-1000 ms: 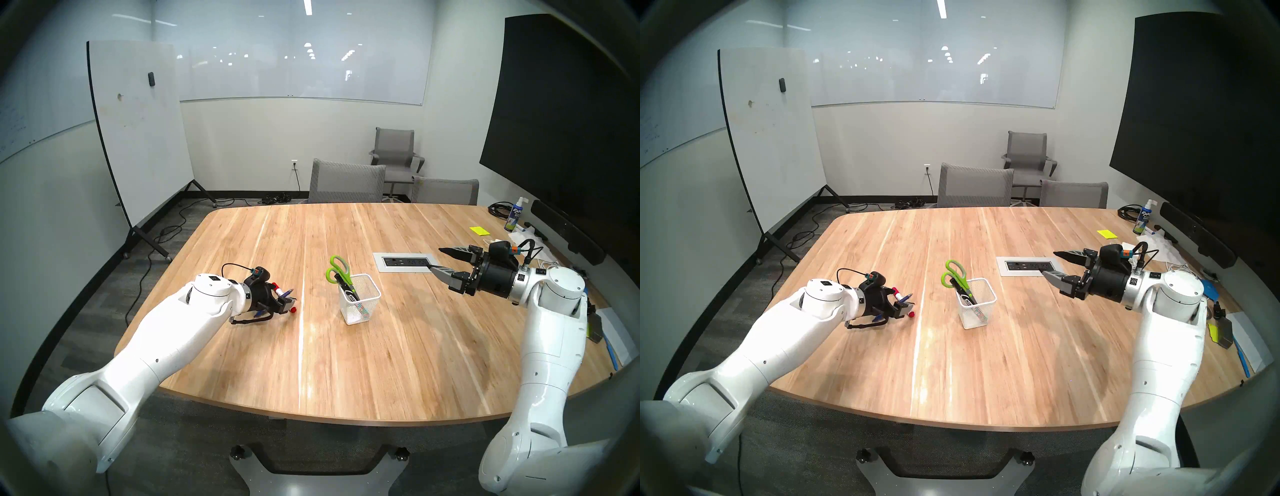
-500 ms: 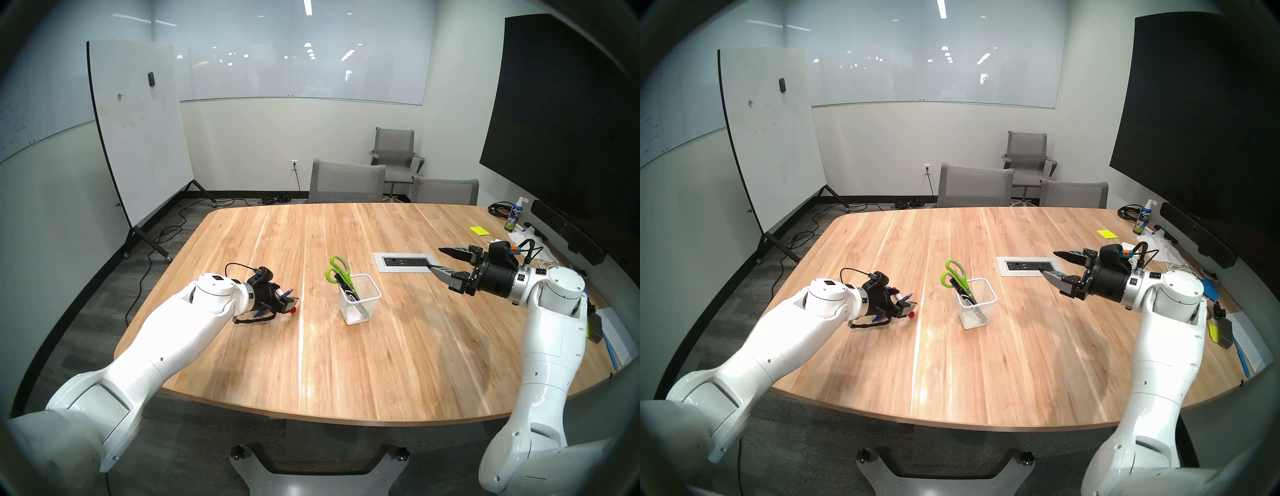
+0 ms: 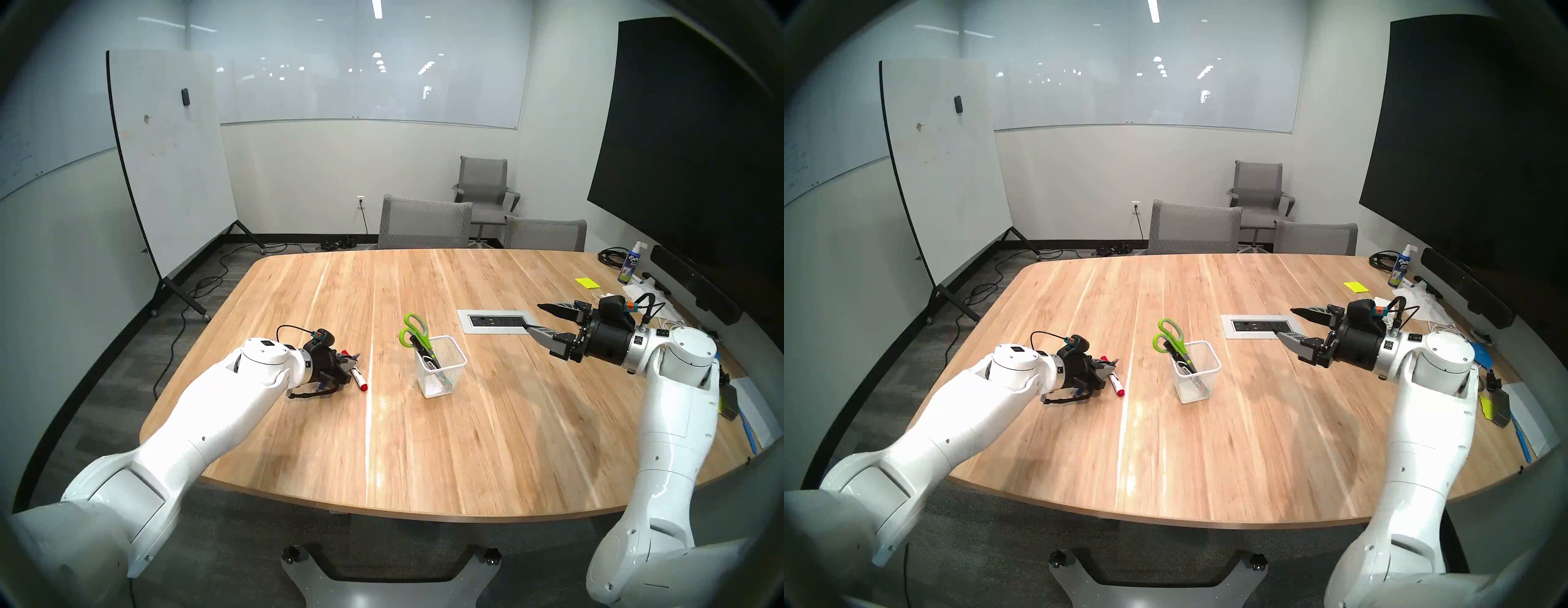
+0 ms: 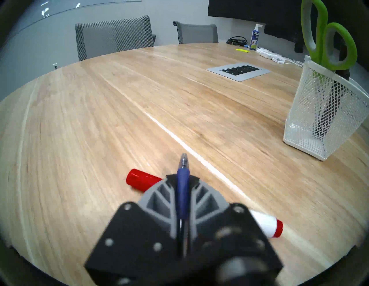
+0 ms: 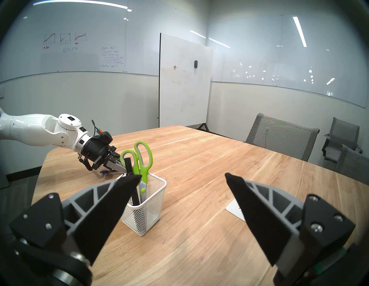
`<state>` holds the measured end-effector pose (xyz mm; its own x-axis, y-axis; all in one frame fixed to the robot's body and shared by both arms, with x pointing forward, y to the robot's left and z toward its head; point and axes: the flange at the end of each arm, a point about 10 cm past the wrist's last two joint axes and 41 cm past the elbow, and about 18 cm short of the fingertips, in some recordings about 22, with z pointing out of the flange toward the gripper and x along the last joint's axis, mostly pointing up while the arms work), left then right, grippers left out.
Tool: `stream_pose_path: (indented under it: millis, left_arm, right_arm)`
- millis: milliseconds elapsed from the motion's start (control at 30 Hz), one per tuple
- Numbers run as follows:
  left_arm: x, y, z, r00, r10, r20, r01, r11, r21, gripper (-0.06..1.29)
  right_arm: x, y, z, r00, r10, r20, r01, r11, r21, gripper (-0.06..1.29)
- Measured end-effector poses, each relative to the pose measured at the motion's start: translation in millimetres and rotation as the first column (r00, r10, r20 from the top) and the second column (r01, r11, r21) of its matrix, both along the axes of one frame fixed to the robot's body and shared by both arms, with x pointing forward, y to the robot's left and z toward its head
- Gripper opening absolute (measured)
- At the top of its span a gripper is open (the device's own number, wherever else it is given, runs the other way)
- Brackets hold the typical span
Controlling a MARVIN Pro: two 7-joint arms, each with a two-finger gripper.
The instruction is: Place the pen, the marker, and the scissors into the pen holder
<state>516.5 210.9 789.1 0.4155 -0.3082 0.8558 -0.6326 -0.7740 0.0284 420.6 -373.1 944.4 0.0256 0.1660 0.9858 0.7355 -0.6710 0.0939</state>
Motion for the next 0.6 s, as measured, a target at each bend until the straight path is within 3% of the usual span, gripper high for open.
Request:
stream_pose_path:
  millis: [33,67,100,400,600]
  left_arm:
    - [0.0,0.0,-0.1,1.000,0.000,0.001,0.000,1.000,-0.001,0.65]
    - [0.1,0.2,-0.3,1.000,-0.001,0.002,0.001,1.000,-0.002,0.26]
    - [0.2,0.3,-0.4,1.000,-0.002,0.003,0.002,1.000,-0.004,0.05]
    - [-2.9,2.8,3.5,1.000,-0.004,0.019,0.004,1.000,-0.009,0.05]
    - [-6.8,7.2,17.8,0.999,0.003,0.042,-0.003,1.000,-0.005,0.05]
  right_arm:
    - [0.0,0.0,0.0,1.000,0.000,0.000,0.000,1.000,0.000,1.19]
    - [0.0,0.0,0.0,1.000,0.000,0.000,0.000,1.000,0.000,1.19]
    - [0.0,0.0,0.0,1.000,0.000,0.000,0.000,1.000,0.000,1.19]
    - [0.0,0.0,0.0,1.000,0.000,0.000,0.000,1.000,0.000,1.19]
    - [0.0,0.0,0.1,1.000,0.000,0.000,0.000,1.000,0.000,1.19]
